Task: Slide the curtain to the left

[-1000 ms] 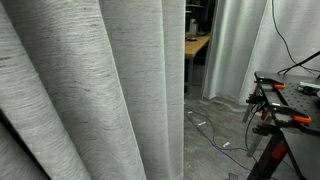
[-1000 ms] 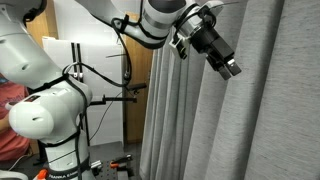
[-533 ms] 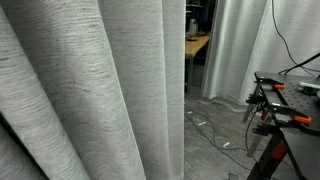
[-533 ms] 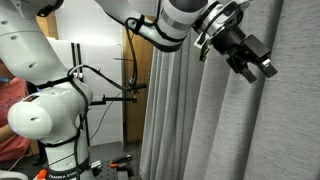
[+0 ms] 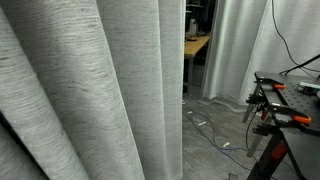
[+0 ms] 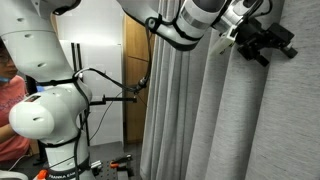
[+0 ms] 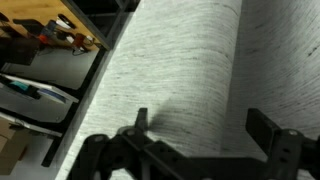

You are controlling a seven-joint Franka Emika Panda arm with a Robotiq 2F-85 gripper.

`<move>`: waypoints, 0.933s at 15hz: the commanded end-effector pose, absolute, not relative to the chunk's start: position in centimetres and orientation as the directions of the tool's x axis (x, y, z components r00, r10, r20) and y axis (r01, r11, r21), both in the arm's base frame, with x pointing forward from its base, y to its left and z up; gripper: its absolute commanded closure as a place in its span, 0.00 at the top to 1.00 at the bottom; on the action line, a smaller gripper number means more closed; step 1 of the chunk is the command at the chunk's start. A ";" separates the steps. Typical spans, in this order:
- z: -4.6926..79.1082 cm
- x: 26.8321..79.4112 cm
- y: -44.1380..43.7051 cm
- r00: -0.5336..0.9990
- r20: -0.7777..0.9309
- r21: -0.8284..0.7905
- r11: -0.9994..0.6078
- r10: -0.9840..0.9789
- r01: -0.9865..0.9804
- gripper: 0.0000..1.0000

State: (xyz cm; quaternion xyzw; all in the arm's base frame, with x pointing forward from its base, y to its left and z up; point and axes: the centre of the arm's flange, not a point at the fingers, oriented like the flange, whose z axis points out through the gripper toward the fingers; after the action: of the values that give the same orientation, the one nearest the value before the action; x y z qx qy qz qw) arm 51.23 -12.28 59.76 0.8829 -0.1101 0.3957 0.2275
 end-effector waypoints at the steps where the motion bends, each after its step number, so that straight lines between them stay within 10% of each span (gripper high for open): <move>1: 60.6 53.3 -12.2 0.636 0.771 0.308 -0.889 0.025 -0.339 1.00; 10: 60.4 50.2 -18.5 0.626 0.778 0.338 -0.803 -0.055 -0.491 1.00; 11: 60.4 50.0 -19.1 0.624 0.778 0.334 -0.798 -0.067 -0.502 0.75; 14: 60.3 49.7 -20.2 0.625 0.776 0.332 -0.789 -0.082 -0.516 0.58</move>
State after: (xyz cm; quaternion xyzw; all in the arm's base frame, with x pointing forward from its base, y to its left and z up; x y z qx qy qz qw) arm 50.01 -19.56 60.15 0.8656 -0.1599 0.3939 0.2646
